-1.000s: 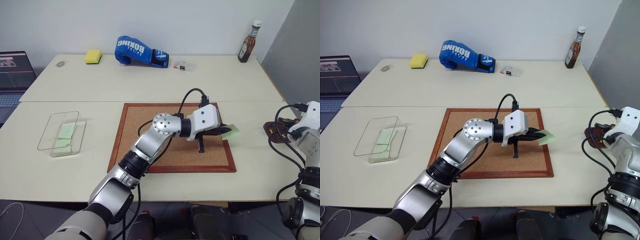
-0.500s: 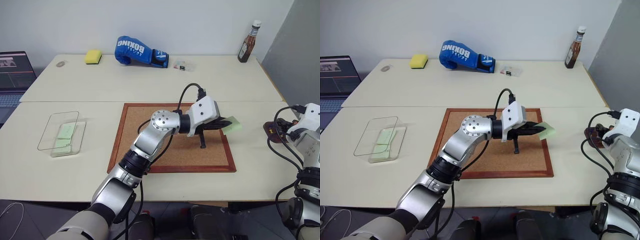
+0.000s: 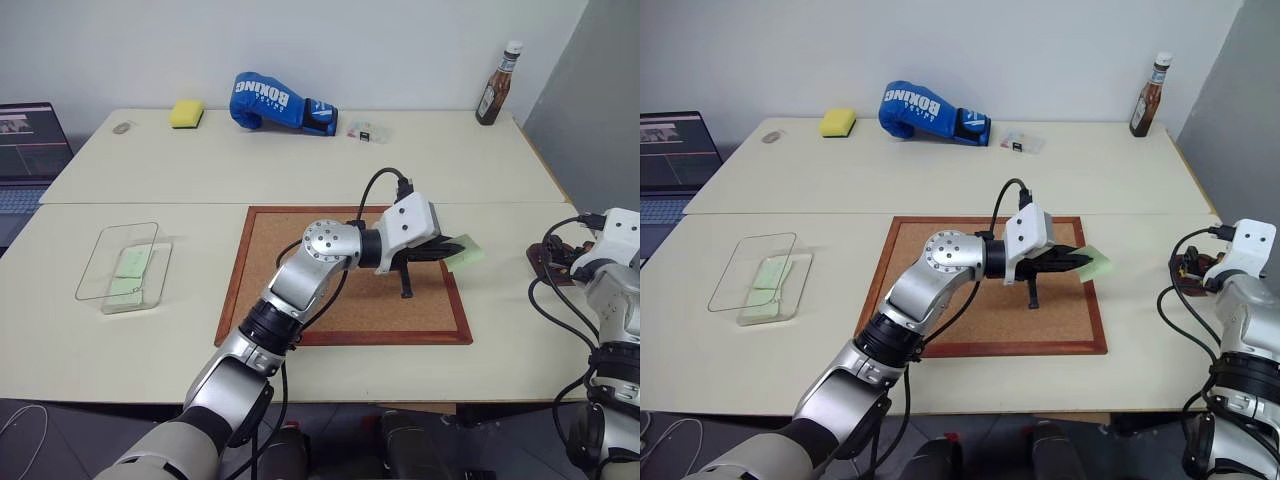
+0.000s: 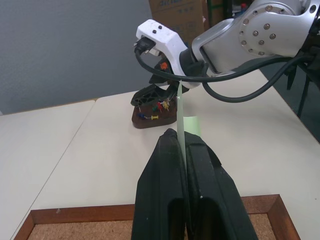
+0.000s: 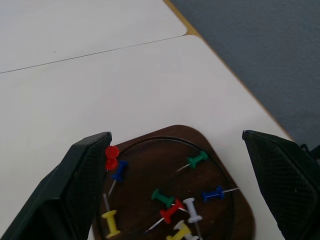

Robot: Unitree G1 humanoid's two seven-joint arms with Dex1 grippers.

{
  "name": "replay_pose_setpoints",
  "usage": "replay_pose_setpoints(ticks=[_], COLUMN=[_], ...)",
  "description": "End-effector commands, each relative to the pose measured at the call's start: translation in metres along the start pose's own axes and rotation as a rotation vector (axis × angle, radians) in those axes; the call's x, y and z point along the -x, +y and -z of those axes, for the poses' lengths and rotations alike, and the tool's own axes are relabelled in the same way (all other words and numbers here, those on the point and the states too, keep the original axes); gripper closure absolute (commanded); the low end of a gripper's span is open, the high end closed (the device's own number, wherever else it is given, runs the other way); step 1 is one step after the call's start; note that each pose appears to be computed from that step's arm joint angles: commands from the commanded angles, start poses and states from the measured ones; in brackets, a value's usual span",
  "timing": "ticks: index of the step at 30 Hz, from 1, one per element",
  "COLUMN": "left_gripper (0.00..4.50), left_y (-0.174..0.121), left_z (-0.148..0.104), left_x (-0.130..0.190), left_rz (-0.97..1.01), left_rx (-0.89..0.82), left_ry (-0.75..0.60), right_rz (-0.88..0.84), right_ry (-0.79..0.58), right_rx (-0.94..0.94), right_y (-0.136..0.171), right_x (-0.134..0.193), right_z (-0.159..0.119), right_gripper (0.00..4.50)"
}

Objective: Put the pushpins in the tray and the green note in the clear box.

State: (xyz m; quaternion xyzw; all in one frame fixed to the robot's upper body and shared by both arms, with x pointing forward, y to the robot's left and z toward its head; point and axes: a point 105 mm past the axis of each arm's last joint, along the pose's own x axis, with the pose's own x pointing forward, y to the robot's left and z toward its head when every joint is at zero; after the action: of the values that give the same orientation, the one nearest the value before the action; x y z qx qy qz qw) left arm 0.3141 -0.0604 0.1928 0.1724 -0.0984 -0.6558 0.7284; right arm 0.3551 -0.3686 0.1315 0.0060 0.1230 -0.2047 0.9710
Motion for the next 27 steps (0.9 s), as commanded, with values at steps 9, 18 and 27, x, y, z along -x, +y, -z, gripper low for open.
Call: replay_pose_setpoints(ticks=[9, 18, 27], left_gripper=[4.50, 4.50, 4.50], left_y=[0.005, 0.007, 0.048], left_z=[-0.019, -0.023, -0.012], left_x=[0.001, 0.002, 0.037], left_rz=[-0.017, -0.022, -0.253], left_rx=[-0.017, -0.002, 0.057], left_ry=[-0.058, -0.067, -0.028], right_rz=[0.058, 0.046, -0.425], right_ry=[-0.028, -0.066, -0.318], right_rx=[0.084, 0.085, 0.195], right_y=[-0.014, -0.013, 0.073], right_x=[-0.005, -0.004, 0.048], right_z=[-0.007, -0.009, -0.060], right_gripper=[0.04, 0.04, 0.04])
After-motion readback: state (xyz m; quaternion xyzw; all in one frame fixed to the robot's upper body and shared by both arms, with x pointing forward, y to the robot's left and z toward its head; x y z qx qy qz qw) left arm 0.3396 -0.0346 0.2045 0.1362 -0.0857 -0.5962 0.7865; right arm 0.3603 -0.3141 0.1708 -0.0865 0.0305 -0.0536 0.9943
